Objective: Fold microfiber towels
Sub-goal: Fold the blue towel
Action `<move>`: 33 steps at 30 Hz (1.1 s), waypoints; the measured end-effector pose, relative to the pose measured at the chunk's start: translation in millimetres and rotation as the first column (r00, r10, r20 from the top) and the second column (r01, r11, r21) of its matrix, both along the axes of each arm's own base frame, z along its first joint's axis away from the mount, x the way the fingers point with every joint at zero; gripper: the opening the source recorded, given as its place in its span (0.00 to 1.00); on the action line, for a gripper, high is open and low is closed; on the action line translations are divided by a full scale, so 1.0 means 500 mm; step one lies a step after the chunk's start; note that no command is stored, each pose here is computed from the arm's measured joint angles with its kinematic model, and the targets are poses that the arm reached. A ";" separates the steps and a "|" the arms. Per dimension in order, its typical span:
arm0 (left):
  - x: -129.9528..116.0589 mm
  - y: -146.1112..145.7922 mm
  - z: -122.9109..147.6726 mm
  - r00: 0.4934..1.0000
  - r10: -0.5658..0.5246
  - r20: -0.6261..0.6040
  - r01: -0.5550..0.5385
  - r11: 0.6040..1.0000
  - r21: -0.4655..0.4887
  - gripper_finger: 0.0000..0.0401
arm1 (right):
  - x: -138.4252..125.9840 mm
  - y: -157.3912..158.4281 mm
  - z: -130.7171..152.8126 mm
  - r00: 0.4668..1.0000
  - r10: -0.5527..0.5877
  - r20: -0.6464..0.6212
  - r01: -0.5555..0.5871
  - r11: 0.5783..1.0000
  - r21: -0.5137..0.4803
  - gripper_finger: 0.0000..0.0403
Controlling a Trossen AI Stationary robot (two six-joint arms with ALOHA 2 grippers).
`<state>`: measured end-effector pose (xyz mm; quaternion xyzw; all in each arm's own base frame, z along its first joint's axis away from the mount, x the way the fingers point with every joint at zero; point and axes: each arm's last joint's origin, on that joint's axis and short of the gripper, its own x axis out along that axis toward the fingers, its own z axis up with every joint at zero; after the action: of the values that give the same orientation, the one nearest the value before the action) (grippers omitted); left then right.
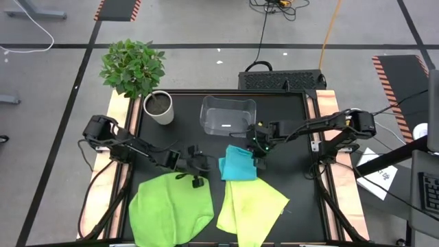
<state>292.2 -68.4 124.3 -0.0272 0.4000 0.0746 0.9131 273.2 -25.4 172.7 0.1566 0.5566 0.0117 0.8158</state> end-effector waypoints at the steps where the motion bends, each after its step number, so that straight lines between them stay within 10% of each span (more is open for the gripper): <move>1: -0.004 0.001 -0.007 1.000 0.007 -0.022 -0.007 1.000 0.006 0.18 | 0.001 0.000 -0.002 1.000 0.006 0.003 -0.006 1.000 -0.005 0.14; 17: 0.019 -0.012 0.020 0.988 -0.081 0.129 0.082 0.997 0.000 0.22 | 0.027 0.027 0.049 0.958 0.112 0.262 -0.096 0.993 -0.073 0.50; 33: 0.045 -0.004 -0.027 0.984 -0.083 0.157 0.085 0.996 -0.006 0.22 | 0.043 0.147 0.028 0.932 0.243 0.270 -0.205 0.965 -0.162 0.55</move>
<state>314.7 -70.4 110.5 -0.0217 0.3285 0.0313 0.9437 294.6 48.1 186.4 0.0348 0.4461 0.0907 0.8897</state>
